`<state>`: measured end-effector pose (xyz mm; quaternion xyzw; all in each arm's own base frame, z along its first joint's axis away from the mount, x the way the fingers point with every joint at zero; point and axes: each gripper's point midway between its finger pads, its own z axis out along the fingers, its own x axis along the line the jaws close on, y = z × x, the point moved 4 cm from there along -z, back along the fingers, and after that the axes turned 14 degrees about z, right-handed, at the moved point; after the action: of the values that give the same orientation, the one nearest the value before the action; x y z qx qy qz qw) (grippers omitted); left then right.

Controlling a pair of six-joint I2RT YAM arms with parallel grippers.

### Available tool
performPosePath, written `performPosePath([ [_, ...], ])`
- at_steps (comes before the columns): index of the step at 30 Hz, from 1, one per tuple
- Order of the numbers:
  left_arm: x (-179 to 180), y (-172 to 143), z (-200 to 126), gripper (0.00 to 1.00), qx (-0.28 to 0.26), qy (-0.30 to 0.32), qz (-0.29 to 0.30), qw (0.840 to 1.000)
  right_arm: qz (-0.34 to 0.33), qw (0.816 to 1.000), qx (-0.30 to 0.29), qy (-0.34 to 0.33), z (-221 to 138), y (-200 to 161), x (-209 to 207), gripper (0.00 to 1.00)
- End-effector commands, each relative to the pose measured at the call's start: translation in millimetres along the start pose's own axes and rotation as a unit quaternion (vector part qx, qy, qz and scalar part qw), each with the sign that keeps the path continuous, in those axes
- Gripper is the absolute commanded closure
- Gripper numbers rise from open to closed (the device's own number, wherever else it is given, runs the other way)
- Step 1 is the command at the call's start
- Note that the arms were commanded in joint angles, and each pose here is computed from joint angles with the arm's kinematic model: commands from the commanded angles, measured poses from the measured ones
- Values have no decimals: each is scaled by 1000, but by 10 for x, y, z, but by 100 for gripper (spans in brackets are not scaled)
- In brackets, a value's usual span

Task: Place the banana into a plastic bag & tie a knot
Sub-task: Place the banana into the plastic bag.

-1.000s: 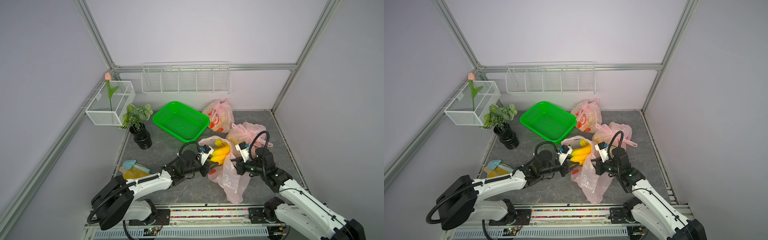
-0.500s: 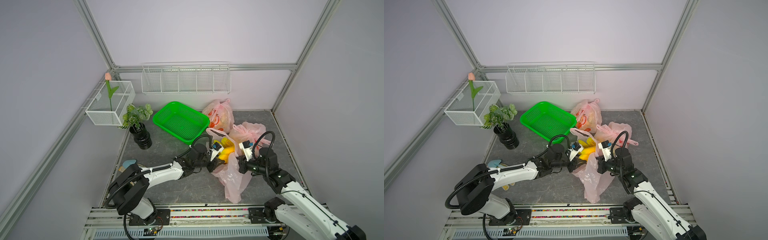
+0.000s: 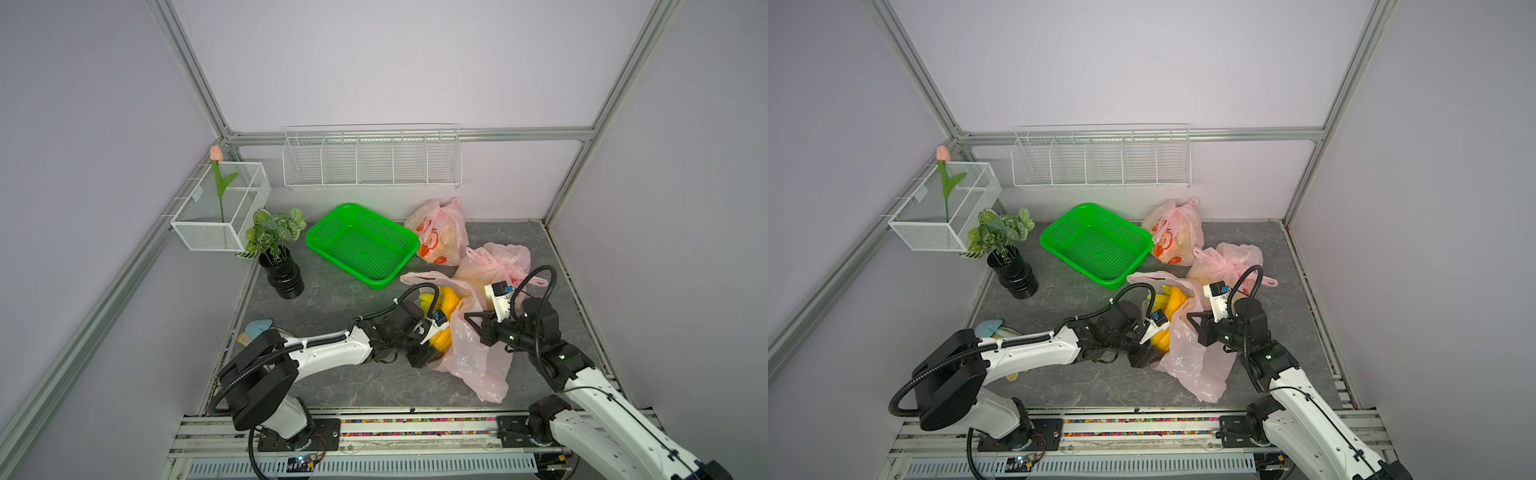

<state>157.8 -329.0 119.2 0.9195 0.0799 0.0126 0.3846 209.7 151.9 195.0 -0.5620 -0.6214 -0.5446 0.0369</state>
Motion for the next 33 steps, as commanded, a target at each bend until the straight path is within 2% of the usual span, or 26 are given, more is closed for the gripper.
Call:
performPosePath([
  [1, -11, -2, -140, 40, -2, 13, -5, 1000, -3, 1000, -6, -16, 0, -26, -80, 93],
  [9, 10, 145, -473, 32, -58, 59, -7, 997, 4, 999, -9, -46, -24, -74, -188, 93],
  [14, 17, 168, -765, 31, -81, 98, -13, 992, 12, 998, -11, -58, -45, -131, -254, 93],
  [20, 229, 184, -1225, 27, -145, 216, -52, 964, 15, 998, -9, -60, -40, -154, -275, 93],
  [22, 293, 168, -1226, 27, -151, 202, -69, 965, 17, 998, -10, -60, -38, -150, -275, 93],
  [25, 315, 110, -995, 33, -121, 171, -80, 975, 18, 998, -11, -59, -42, -144, -268, 93],
  [27, 248, 110, -793, 40, -104, 117, -83, 984, 19, 998, -10, -58, -41, -147, -268, 93],
  [29, 171, 166, -664, 43, -113, 71, -76, 988, 19, 998, -8, -57, -35, -156, -271, 93],
  [33, 147, 316, -575, 43, -146, 60, -74, 985, 23, 998, 0, -52, -2, -187, -282, 93],
])
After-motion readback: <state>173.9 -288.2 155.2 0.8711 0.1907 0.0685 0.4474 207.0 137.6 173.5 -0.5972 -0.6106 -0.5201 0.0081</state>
